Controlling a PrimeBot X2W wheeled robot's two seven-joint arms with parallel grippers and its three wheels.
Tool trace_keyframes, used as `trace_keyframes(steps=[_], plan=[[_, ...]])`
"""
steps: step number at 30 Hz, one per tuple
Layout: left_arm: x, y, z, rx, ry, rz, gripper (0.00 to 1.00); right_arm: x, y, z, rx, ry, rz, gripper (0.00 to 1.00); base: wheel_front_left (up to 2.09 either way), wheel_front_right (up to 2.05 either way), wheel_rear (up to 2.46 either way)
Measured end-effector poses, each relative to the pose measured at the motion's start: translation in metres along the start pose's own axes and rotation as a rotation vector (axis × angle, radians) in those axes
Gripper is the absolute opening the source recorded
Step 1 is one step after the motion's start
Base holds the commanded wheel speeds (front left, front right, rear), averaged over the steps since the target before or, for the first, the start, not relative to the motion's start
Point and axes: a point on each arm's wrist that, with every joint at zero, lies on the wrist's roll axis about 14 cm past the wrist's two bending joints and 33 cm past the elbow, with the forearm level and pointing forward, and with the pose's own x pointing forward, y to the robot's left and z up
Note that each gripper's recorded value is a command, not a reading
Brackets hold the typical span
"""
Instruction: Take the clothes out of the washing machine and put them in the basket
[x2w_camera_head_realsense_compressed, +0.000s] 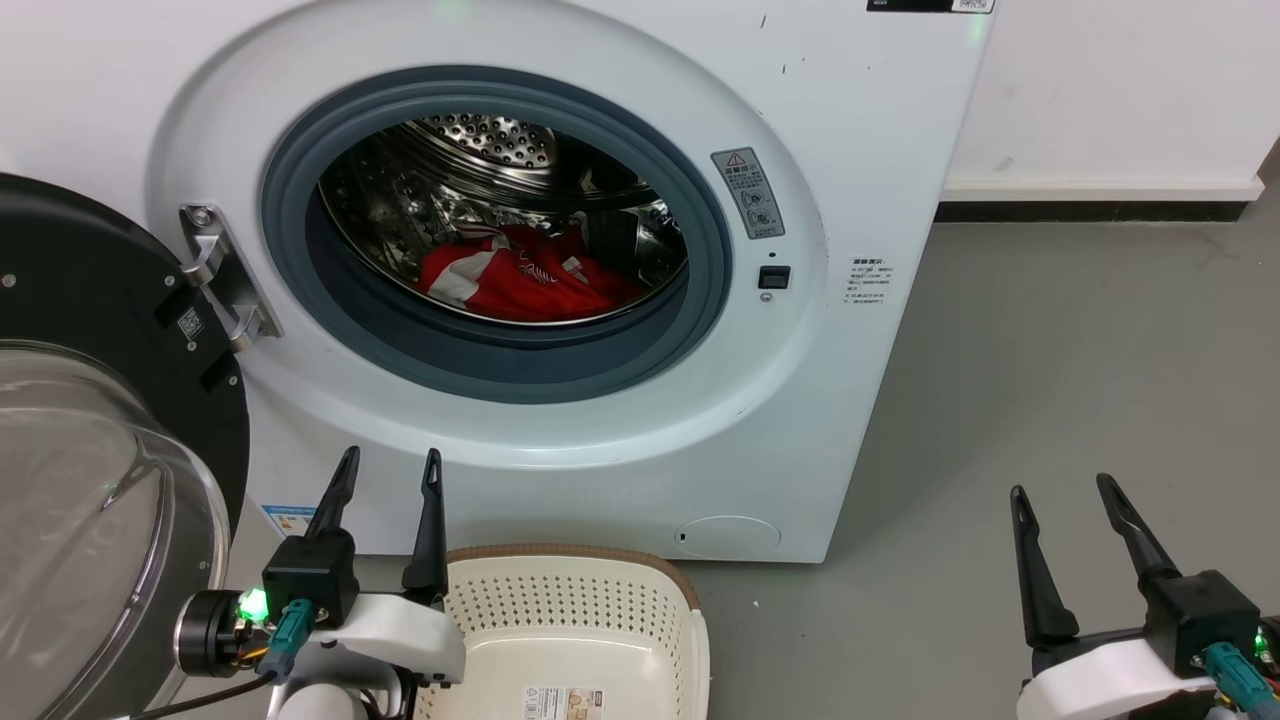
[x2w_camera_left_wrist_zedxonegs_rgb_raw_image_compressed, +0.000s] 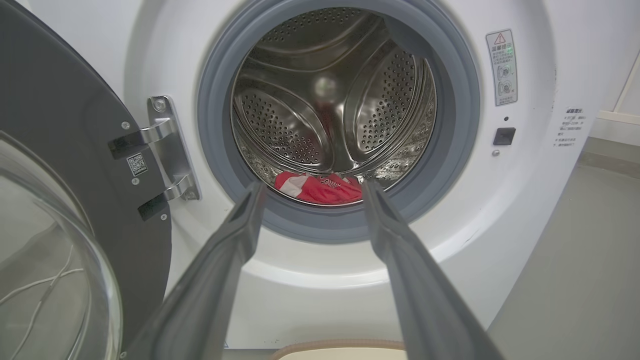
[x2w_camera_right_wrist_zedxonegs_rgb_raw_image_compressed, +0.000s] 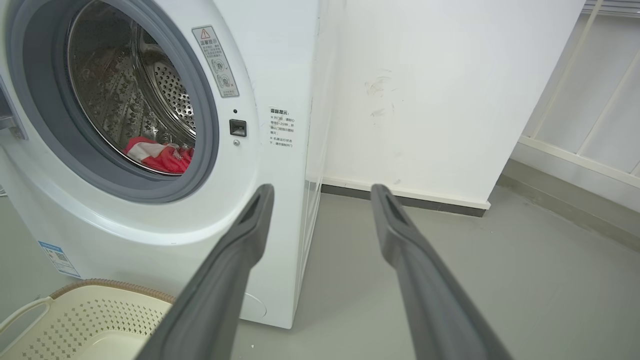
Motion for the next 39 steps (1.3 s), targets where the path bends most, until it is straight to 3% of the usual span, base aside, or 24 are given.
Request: trace_keyframes(steps=[18,30,39], plan=[[0.015,-0.004,-0.014,-0.014,0.038,-0.005,1.0,-0.006,-0.007,-0.003,0.01,0.01,-0.027,1.0,0.0,0.0,0.0],[0.122,-0.007,-0.032,-0.008,0.107,-0.043,1.0,0.016,-0.025,-0.015,-0.001,0.034,-0.073,1.0,0.0,0.0,0.0],[0.203,-0.017,-0.076,0.03,0.229,-0.096,1.0,0.029,-0.046,-0.034,0.01,0.05,-0.13,1.0,0.0,0.0,0.0]])
